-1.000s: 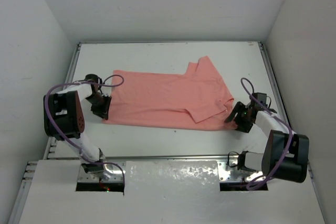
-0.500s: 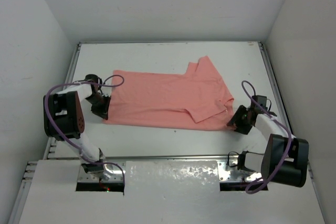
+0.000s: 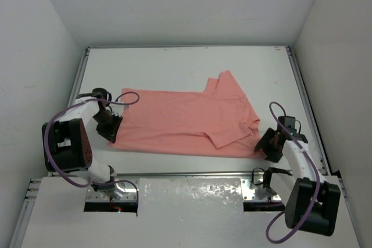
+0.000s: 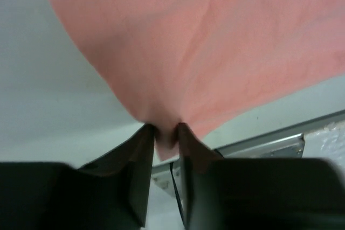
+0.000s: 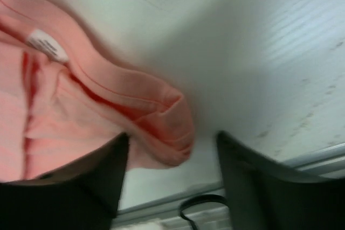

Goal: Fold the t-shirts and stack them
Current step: Fold the flattened tshirt in 1/3 of the way, then grap the side of the flattened tshirt furthest away from the robot with both arms

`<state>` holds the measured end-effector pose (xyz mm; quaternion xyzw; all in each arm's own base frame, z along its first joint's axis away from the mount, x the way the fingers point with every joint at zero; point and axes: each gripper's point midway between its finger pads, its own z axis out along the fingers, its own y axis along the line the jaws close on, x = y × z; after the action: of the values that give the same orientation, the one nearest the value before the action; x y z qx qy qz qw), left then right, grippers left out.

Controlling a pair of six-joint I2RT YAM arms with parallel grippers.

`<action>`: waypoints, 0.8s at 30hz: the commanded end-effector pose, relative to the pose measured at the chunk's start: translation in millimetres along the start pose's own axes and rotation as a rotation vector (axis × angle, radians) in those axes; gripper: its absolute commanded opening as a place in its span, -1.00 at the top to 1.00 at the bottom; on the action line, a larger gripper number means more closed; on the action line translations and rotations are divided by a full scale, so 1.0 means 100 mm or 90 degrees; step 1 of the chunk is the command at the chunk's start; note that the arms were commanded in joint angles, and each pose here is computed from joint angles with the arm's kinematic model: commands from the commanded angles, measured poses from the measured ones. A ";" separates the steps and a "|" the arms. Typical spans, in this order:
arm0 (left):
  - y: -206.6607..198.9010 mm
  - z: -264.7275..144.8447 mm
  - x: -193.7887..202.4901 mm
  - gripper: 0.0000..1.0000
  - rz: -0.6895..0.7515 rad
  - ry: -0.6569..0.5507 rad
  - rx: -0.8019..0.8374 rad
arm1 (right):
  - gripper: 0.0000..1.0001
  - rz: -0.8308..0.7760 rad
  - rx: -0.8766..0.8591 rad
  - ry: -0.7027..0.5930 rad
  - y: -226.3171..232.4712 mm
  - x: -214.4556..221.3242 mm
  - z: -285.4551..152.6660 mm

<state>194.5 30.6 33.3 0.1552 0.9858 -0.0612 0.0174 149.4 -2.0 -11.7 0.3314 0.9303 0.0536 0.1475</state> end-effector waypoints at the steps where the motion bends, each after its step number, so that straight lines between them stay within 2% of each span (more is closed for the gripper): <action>1: -0.07 -0.06 0.25 0.48 0.024 0.049 0.011 | -0.39 0.013 0.063 -0.006 -0.20 0.06 -0.07; 2: -0.09 -0.05 0.28 0.22 0.022 0.057 0.018 | -0.57 0.015 0.068 -0.018 -0.20 0.02 -0.10; 3: -0.12 -0.05 0.31 -0.21 0.021 0.065 0.025 | -0.74 0.015 0.075 -0.030 -0.21 -0.04 -0.12; 4: -0.13 -0.07 0.31 -0.44 0.022 0.064 0.028 | -0.78 0.012 0.068 -0.052 -0.15 -0.18 -0.20; 6: -0.11 -0.12 0.27 -0.79 0.025 0.060 0.027 | -0.83 -0.006 0.070 -0.084 -0.10 -0.39 -0.30; 10: 0.25 -0.47 -0.21 -0.80 -0.012 -0.017 -0.035 | -0.77 -0.060 0.015 -0.217 0.33 -1.23 -0.78; 11: 0.41 -0.68 -0.52 -0.80 -0.026 -0.073 -0.057 | -0.73 -0.073 -0.013 -0.245 0.47 -1.40 -0.86; 14: 0.66 -1.06 -1.18 -0.79 -0.060 -0.204 -0.074 | -0.55 -0.146 -0.105 -0.268 1.08 -1.76 -0.99; 15: 0.69 -1.12 -1.37 -0.74 -0.061 -0.242 -0.068 | -0.48 -0.177 -0.109 -0.265 1.28 -1.93 -0.98; 17: 0.68 -1.16 -1.73 -0.63 -0.078 -0.289 -0.016 | -0.25 -0.232 -0.124 -0.243 1.63 -1.98 -0.91; 18: 0.69 -1.14 -1.84 -0.51 -0.083 -0.300 -0.001 | -0.15 -0.244 -0.139 -0.258 1.85 -2.15 -0.98; 19: 0.70 -1.11 -1.92 -0.43 -0.104 -0.307 0.013 | -0.08 -0.247 -0.131 -0.212 1.93 -2.16 -0.67; 20: 0.74 -1.00 -2.04 -0.34 -0.111 -0.304 0.033 | 0.05 -0.246 -0.155 -0.196 2.09 -2.19 -0.58; 21: 0.78 -0.95 -2.11 -0.25 -0.118 -0.308 0.036 | 0.10 -0.230 -0.178 -0.208 2.28 -2.36 -0.61; 22: 0.82 -0.91 -2.18 -0.23 -0.136 -0.310 0.036 | 0.10 -0.219 -0.163 -0.166 2.30 -2.36 -0.26; 23: 0.88 -0.77 -2.21 -0.22 -0.148 -0.297 0.036 | 0.07 -0.212 -0.169 -0.164 2.39 -2.44 -0.14; 24: 0.93 -0.72 -2.29 -0.23 -0.149 -0.310 0.031 | -0.04 -0.203 -0.187 -0.181 2.57 -2.62 -0.16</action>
<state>420.1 66.6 125.6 0.0552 0.9651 -0.0878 0.2404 453.4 25.1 125.4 0.1483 0.9288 0.0891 0.3277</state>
